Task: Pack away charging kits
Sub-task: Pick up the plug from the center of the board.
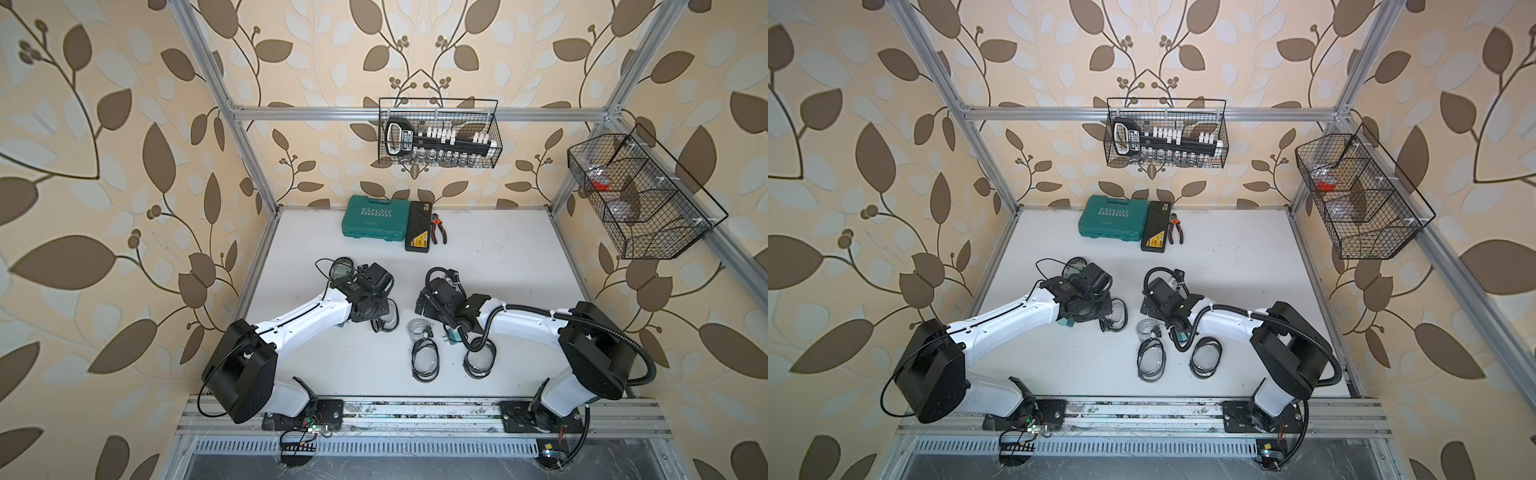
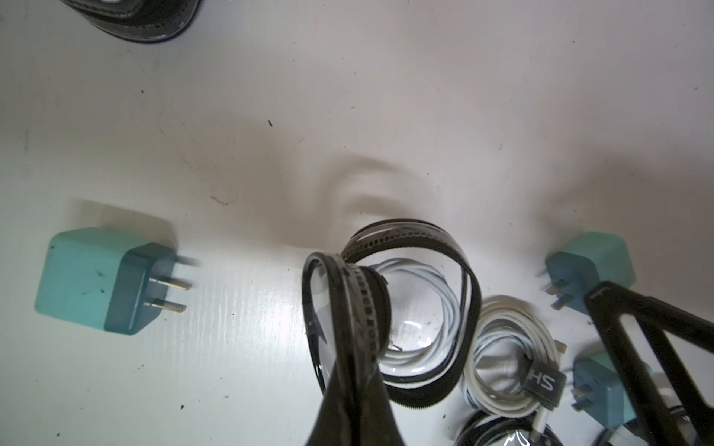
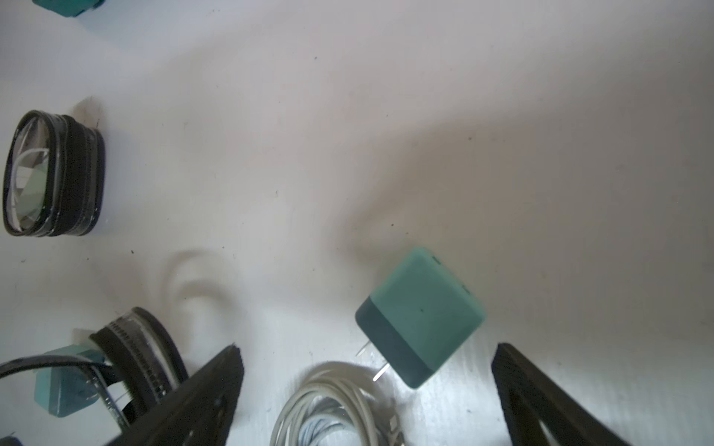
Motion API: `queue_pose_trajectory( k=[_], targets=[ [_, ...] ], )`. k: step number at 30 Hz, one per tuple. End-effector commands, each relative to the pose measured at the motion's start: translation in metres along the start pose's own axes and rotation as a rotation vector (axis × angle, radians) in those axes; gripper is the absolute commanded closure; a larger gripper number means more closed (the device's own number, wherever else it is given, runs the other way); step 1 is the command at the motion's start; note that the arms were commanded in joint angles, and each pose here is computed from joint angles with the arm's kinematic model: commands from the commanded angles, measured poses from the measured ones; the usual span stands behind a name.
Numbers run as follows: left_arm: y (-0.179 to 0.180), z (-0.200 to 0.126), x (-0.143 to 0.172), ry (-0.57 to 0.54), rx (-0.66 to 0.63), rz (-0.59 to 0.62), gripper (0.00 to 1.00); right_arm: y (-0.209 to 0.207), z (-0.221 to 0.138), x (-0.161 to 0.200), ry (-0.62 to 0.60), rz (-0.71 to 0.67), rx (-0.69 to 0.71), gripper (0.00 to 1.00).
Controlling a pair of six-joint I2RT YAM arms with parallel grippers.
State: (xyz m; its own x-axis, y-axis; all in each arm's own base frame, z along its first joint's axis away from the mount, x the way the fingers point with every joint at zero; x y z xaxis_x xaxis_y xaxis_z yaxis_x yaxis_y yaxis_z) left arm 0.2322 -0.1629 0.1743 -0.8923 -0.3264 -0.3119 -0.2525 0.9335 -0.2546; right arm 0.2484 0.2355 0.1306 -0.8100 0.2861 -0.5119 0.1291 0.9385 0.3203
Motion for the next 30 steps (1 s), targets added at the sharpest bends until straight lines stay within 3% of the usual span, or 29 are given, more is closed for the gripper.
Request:
queue_pose_trajectory(
  k=[1,12,23,30],
  targets=[
    [-0.004,-0.012,-0.004,-0.032,0.024,-0.002,1.00,0.010,0.007,0.001,0.010,0.039,-0.043,0.00],
    [-0.008,-0.013,-0.007,-0.031,0.035,0.006,1.00,0.020,0.033,-0.009,0.015,-0.001,0.015,0.02],
    [-0.009,-0.014,-0.006,-0.026,0.049,0.013,1.00,0.019,0.049,-0.008,0.022,-0.082,0.109,0.27],
    [-0.013,-0.018,-0.009,-0.034,0.063,0.017,1.00,0.013,0.052,-0.003,0.030,-0.100,0.132,0.52]
  ],
)
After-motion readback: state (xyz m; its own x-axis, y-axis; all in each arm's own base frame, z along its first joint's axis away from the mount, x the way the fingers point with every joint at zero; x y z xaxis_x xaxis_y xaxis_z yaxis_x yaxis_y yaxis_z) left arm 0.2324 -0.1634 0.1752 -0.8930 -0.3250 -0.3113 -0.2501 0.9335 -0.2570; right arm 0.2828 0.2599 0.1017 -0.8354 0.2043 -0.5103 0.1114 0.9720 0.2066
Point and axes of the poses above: each gripper's point midway between its finger pads, its own z axis out along the fingers, its own y axis along the line the jaws close on, x = y × z, the point moved 9 cm from there along -z, back along the fingers, and after that the axes turned 5 degrees about -z, right-handed, at the moved point
